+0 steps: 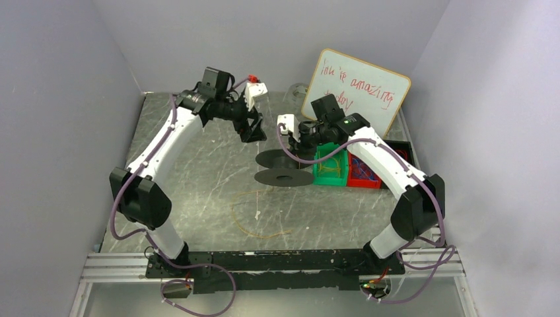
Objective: Wrap the cables
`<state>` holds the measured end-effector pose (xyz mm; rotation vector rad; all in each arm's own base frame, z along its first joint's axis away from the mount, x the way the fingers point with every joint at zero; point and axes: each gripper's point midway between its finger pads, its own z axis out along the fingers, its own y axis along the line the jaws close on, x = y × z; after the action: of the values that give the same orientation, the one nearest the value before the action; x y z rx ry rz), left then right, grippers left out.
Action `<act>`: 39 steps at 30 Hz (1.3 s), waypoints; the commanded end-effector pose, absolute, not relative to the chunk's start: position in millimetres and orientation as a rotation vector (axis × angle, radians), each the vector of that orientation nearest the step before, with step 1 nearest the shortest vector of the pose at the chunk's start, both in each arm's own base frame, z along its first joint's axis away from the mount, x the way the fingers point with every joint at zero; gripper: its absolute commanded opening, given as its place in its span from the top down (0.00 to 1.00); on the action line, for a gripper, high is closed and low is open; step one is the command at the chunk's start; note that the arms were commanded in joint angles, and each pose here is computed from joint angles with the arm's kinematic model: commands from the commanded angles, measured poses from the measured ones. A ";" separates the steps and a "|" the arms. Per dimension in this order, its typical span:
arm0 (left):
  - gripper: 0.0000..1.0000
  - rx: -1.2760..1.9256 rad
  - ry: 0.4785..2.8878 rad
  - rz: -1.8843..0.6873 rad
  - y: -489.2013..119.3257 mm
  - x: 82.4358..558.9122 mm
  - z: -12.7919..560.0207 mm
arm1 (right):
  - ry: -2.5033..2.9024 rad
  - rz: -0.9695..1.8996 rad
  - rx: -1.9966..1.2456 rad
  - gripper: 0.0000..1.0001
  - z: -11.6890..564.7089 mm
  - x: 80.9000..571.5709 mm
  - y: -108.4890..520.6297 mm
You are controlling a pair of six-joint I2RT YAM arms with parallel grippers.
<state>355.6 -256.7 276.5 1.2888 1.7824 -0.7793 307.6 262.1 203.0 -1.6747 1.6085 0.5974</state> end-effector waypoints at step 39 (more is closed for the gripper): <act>0.13 1.378 1.764 -0.835 -272.5 296.0 248.8 | 1.123 0.714 -1.954 1.00 240.5 273.5 282.8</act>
<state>296.4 -281.9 228.7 1.4447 1.7589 -0.8121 273.2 268.1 203.7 -1.9020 1.4233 0.7696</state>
